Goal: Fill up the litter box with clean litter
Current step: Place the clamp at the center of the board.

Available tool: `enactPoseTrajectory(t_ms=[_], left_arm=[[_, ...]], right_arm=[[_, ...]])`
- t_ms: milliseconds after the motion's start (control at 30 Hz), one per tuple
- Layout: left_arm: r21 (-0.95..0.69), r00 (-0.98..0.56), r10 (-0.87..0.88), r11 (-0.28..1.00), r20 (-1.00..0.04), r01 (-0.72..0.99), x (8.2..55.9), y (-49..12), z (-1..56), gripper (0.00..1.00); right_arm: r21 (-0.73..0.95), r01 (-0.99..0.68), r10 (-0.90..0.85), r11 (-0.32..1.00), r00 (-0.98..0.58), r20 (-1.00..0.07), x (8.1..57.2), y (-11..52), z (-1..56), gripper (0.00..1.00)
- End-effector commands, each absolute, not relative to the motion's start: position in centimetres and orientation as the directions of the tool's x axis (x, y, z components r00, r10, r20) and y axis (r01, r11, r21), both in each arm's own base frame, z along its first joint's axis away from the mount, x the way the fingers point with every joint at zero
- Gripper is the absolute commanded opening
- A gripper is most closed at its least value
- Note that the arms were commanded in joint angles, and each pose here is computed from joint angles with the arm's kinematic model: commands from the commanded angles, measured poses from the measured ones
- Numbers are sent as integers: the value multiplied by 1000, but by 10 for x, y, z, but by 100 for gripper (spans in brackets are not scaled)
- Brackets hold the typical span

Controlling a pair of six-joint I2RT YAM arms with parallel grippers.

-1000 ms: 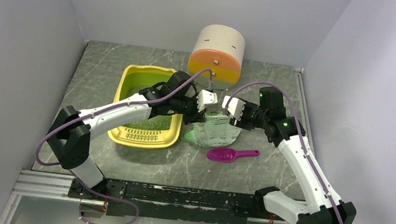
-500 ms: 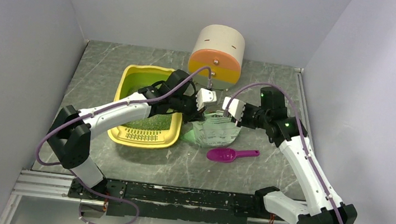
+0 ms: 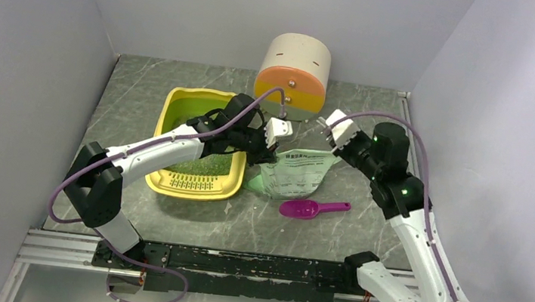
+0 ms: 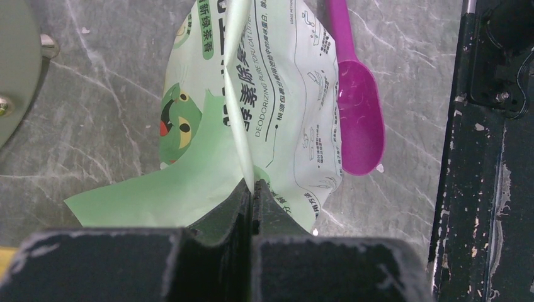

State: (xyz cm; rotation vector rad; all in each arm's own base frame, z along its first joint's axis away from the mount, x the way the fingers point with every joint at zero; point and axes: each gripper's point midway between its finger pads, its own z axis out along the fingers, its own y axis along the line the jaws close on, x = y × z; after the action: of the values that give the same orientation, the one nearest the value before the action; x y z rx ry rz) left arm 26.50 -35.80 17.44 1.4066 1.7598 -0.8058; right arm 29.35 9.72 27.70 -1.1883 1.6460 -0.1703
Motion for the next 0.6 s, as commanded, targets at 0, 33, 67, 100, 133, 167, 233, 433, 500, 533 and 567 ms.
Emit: enactPoseTrajectory(t_ms=[0, 33, 67, 100, 133, 167, 233, 433, 500, 533, 567], left_arm=[[-29, -136, 494, 218, -859, 976, 269, -356, 186, 5], [-31, -137, 492, 218, -860, 976, 268, -357, 187, 5], [-32, -138, 493, 218, -859, 976, 269, -357, 187, 5], [-33, -140, 491, 220, -860, 975, 269, -357, 188, 5], [-35, -144, 489, 225, -860, 974, 269, -357, 188, 5], [-37, -146, 486, 226, -862, 973, 269, -357, 189, 5], [-39, -146, 476, 228, -867, 973, 268, -358, 193, 5], [-45, -157, 480, 235, -863, 971, 267, -356, 192, 5], [-53, -162, 480, 233, -862, 971, 266, -356, 192, 5], [-55, -162, 480, 231, -862, 972, 266, -356, 191, 5], [-58, -164, 478, 228, -863, 972, 265, -357, 191, 5]], right_arm=[[-490, -383, -564, 783, -106, -819, 302, 73, 301, 2], [-409, -341, -478, 847, -151, -865, 302, 72, 301, 0], [-333, -270, -391, 903, -197, -899, 304, 66, 300, 0], [-262, -200, -306, 944, -242, -921, 305, 60, 297, 0], [-203, -130, -233, 970, -287, -929, 307, 54, 290, 0], [-158, -68, -172, 985, -331, -928, 308, 49, 280, 0], [-104, 71, -67, 992, -400, -914, 311, 36, 257, 0], [-11, 262, 142, 965, -557, -818, 324, 7, 190, 5], [91, 289, 244, 953, -550, -799, 330, -1, 178, 5], [136, 283, 276, 949, -547, -790, 332, -2, 171, 5], [170, 295, 312, 940, -545, -778, 334, -9, 166, 5]])
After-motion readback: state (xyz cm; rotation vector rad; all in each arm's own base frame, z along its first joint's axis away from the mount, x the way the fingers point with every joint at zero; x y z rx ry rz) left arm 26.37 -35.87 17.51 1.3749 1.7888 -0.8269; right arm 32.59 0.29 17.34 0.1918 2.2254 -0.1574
